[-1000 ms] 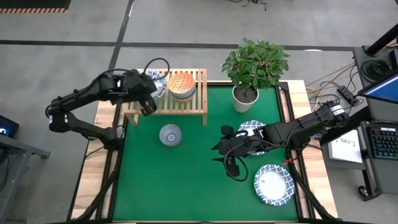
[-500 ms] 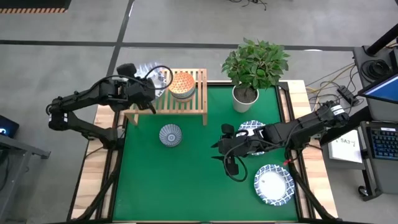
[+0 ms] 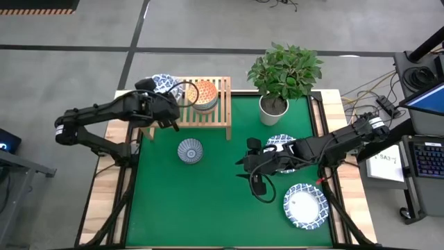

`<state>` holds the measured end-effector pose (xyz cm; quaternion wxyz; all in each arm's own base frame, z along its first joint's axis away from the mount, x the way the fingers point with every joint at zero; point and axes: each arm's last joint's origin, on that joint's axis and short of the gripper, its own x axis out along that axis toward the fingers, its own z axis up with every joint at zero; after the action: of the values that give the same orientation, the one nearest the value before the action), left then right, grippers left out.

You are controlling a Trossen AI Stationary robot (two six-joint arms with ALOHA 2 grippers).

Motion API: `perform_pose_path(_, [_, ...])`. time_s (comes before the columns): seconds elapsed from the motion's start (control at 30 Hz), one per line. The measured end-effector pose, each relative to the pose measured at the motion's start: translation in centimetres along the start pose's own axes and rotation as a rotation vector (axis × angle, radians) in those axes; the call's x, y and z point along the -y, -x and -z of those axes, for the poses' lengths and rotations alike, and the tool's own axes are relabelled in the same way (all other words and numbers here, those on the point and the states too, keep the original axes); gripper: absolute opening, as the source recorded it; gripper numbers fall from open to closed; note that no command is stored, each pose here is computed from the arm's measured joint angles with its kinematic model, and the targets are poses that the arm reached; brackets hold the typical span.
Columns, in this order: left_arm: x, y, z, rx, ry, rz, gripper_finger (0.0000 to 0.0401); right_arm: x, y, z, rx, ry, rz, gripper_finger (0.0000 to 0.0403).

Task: Place and stack bowls onto a shelf
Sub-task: Stack the center white bowl on top of the other white bowl on the shelf

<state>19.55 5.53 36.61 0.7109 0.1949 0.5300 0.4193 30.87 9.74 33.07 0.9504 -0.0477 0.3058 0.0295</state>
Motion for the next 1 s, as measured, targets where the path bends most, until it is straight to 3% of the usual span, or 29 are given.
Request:
perform_pose_path(0.2, [0.4, -0.2, -0.1, -0.004, 0.045, 0.049, 0.0040, 0.0, 0.0, 0.0, -0.003, 0.001, 0.000, 0.0180])
perform_pose_path(0.53, [-1.3, 1.7, -0.7, 0.056, 0.132, 0.226, 0.0160, 0.0, 0.0, 0.0, -0.003, 0.000, 0.000, 0.0180])
perform_pose_path(0.63, [-2.7, 2.9, -0.8, 0.099, 0.047, 0.240, 0.0182, 0.0, 0.0, 0.0, -0.003, 0.000, 0.000, 0.0180])
perform_pose_path(0.73, [-3.7, 4.0, -0.1, 0.159, -0.135, 0.363, 0.0188, 0.0, 0.0, 0.0, -0.003, 0.000, 0.000, 0.0180])
perform_pose_path(0.83, [-4.7, 4.3, 0.4, 0.221, -0.136, 0.424, 0.0183, 0.0, 0.0, 0.0, -0.004, 0.001, 0.000, 0.0180])
perform_pose_path(1.0, [-5.9, 3.4, 1.4, 0.187, -0.067, 0.432, 0.0165, 0.0, 0.0, 0.0, -0.004, 0.019, 0.000, 0.0180])
